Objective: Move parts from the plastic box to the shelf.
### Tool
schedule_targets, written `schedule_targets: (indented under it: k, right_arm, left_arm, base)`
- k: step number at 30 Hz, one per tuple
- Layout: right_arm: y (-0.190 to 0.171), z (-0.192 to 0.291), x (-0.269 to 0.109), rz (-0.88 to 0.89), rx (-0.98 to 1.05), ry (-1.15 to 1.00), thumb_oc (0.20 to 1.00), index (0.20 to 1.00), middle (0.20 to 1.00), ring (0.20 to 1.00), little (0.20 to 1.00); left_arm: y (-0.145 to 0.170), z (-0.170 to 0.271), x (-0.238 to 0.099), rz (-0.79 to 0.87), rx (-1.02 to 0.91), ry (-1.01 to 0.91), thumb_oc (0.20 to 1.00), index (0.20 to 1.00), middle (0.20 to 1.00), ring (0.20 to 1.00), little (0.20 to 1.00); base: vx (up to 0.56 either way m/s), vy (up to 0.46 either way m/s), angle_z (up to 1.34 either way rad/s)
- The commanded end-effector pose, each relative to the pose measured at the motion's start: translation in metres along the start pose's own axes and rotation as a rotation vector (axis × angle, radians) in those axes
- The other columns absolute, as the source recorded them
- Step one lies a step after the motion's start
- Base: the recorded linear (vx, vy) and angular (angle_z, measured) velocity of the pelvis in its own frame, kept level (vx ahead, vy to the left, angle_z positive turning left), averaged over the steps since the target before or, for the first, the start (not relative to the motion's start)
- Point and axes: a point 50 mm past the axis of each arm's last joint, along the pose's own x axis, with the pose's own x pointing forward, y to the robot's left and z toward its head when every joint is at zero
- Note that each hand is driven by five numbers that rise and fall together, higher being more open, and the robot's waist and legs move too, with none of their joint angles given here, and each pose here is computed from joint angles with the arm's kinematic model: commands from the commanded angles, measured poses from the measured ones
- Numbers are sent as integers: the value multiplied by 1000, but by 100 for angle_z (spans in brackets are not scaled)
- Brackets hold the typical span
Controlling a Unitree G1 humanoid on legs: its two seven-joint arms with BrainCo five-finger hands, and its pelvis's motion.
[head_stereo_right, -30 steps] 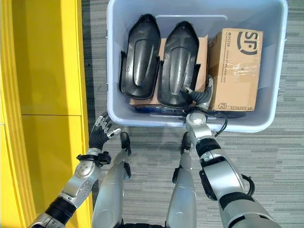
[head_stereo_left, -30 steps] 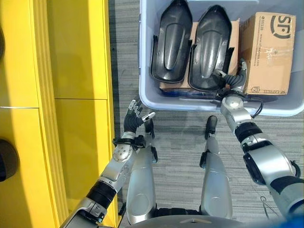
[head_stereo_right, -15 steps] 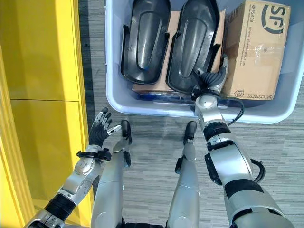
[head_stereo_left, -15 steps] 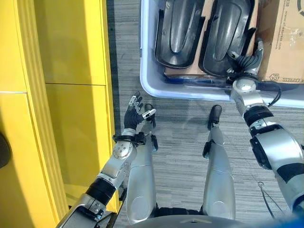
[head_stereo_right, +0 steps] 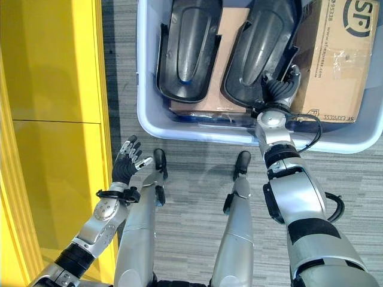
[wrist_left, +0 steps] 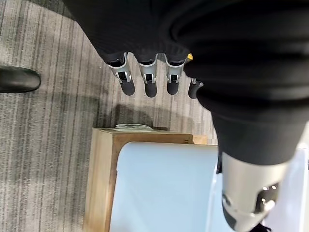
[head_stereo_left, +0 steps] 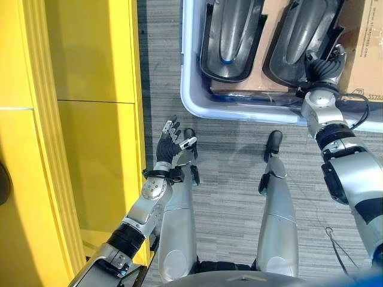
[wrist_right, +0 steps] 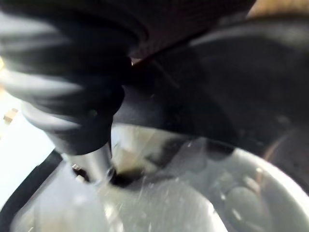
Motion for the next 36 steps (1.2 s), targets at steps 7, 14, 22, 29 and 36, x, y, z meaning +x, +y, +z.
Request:
schedule_targets:
  k: [7,14,22,29,36]
  right_arm:
    - [-6,-48,-17,57,-86,108,200,200,200,200,200]
    - [-5,-37,-18,53,-8,57,200,200,200,200,200]
    - [0,-14,-22,84,115,-56,200,200,200,200,200]
    - [1,-16,-40,132,195,-102,200,200,200,200,200]
    - [5,-37,-72,226,243,-88,200,200,200,200,200]
  left_arm:
    - [-10,10,-2,-63,-28,-55,1000,1000,1000,1000,1000]
    - [-6,7,-1,-66,-15,-39,1000,1000,1000,1000,1000]
    - [5,6,-3,-61,-1,-27,1000,1000,1000,1000,1000]
    - [20,-2,-14,-58,29,25,1000,1000,1000,1000,1000]
    - [38,-11,-26,-25,59,76,1000,1000,1000,1000,1000]
  base:
    - [-43,-2,2]
    - [-10,-17,6]
    - [25,-30,8]
    - [50,-10,10]
    - [79,-31,0]
